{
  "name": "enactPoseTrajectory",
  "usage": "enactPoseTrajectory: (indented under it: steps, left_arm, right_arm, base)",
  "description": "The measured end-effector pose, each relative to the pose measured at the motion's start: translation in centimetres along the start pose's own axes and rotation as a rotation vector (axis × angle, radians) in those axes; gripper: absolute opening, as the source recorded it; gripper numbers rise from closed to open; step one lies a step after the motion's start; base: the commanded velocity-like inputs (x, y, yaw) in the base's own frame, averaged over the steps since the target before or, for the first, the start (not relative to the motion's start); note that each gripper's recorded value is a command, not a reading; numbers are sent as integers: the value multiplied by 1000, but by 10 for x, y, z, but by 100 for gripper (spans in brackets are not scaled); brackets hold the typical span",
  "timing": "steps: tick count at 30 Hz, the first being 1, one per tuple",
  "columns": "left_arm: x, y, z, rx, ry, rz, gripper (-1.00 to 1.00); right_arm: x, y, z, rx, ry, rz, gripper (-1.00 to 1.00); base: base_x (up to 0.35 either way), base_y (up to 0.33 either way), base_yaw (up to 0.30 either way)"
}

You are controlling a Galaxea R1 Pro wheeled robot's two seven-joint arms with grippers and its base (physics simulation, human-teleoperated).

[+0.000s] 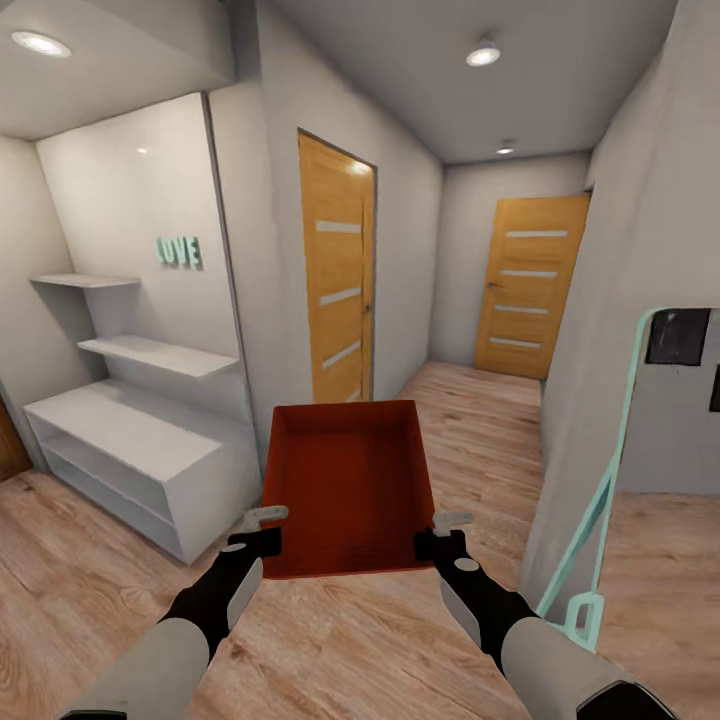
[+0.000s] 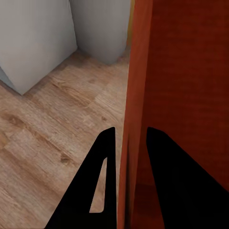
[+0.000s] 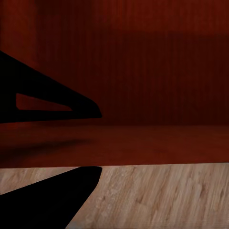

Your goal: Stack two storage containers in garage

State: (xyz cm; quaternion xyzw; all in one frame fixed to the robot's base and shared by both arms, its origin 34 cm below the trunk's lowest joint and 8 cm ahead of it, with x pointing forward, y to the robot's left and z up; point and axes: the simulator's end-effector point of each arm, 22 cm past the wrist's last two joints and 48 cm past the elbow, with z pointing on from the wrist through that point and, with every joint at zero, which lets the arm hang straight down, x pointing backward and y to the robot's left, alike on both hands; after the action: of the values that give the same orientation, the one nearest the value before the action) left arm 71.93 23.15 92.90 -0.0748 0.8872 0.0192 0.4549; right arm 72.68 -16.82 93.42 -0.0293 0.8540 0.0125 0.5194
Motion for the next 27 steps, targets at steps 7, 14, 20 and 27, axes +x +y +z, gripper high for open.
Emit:
enactPoseTrajectory:
  steps: [7,14,20,27]
  left_arm:
    - [0,0,0,0,0,0,-100]
    - [0,0,0,0,0,0,-100]
    - [0,0,0,0,0,0,-100]
    - [0,0,0,0,0,0,-100]
  right_arm:
    - [0,0,0,0,0,0,-100]
    - [0,0,0,0,0,0,-100]
    - [0,0,0,0,0,0,-100]
    - [0,0,0,0,0,0,-100]
  base:
    - [307,75,-10]
    - [313,98,0]
    - [313,102,0]
    - [313,102,0]
